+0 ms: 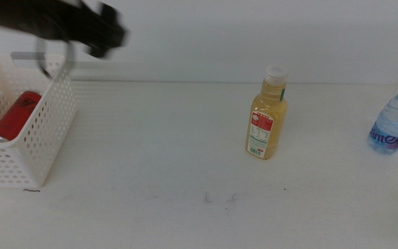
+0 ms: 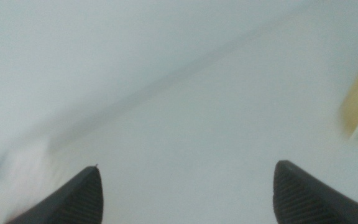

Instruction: Use arms to grab the bottles and put them into the dustbin to the left of the table.

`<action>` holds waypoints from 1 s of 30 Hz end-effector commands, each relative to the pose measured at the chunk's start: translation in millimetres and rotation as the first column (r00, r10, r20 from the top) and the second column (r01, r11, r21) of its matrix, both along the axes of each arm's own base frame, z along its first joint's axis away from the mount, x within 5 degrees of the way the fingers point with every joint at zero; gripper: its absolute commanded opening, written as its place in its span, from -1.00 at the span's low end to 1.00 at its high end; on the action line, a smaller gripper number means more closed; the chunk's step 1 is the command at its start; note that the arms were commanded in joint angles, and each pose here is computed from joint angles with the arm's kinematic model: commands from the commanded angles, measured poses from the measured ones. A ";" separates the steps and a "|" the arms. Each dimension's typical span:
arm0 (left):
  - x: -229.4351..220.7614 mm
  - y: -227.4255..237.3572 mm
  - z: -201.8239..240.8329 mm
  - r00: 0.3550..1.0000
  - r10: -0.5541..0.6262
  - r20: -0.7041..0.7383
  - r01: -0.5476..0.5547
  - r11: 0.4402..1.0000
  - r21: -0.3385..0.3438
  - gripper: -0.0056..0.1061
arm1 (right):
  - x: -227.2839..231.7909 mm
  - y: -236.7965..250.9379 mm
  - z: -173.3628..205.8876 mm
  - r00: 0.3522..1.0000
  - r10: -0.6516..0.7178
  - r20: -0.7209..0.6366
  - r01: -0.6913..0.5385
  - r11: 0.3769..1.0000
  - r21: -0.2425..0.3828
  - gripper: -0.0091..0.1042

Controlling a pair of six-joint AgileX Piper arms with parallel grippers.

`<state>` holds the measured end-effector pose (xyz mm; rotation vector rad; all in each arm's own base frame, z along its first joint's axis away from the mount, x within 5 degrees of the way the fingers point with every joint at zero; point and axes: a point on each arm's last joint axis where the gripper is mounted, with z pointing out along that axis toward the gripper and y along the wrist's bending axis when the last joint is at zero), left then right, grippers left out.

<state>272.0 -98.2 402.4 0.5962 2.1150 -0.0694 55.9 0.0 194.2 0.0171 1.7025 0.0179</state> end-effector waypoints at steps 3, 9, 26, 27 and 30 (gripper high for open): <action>-29.1 -42.7 -55.5 0.927 -0.102 0.362 0.191 0.957 -0.219 0.78 | -0.1 -0.4 0.0 1.000 -0.005 0.010 0.005 1.000 -0.012 0.59; -55.7 -68.2 -156.6 0.919 -0.117 0.376 0.267 0.887 -0.378 0.78 | -0.1 -0.4 0.0 1.000 -0.005 0.010 0.005 1.000 -0.012 0.59; 2.5 -138.9 -245.6 0.928 -0.207 0.309 0.330 0.841 -0.429 0.78 | -0.1 -0.4 0.0 1.000 -0.005 0.010 0.005 1.000 -0.012 0.59; 4.2 -142.2 -244.0 0.920 -0.224 0.320 0.350 0.836 -0.422 0.78 | -0.1 -0.4 0.0 1.000 -0.005 0.010 0.005 1.000 -0.012 0.59; 9.5 -147.8 -246.8 0.920 -0.240 0.308 0.356 0.841 -0.408 0.78 | -0.1 -0.4 0.0 1.000 -0.005 0.010 0.005 1.000 -0.012 0.59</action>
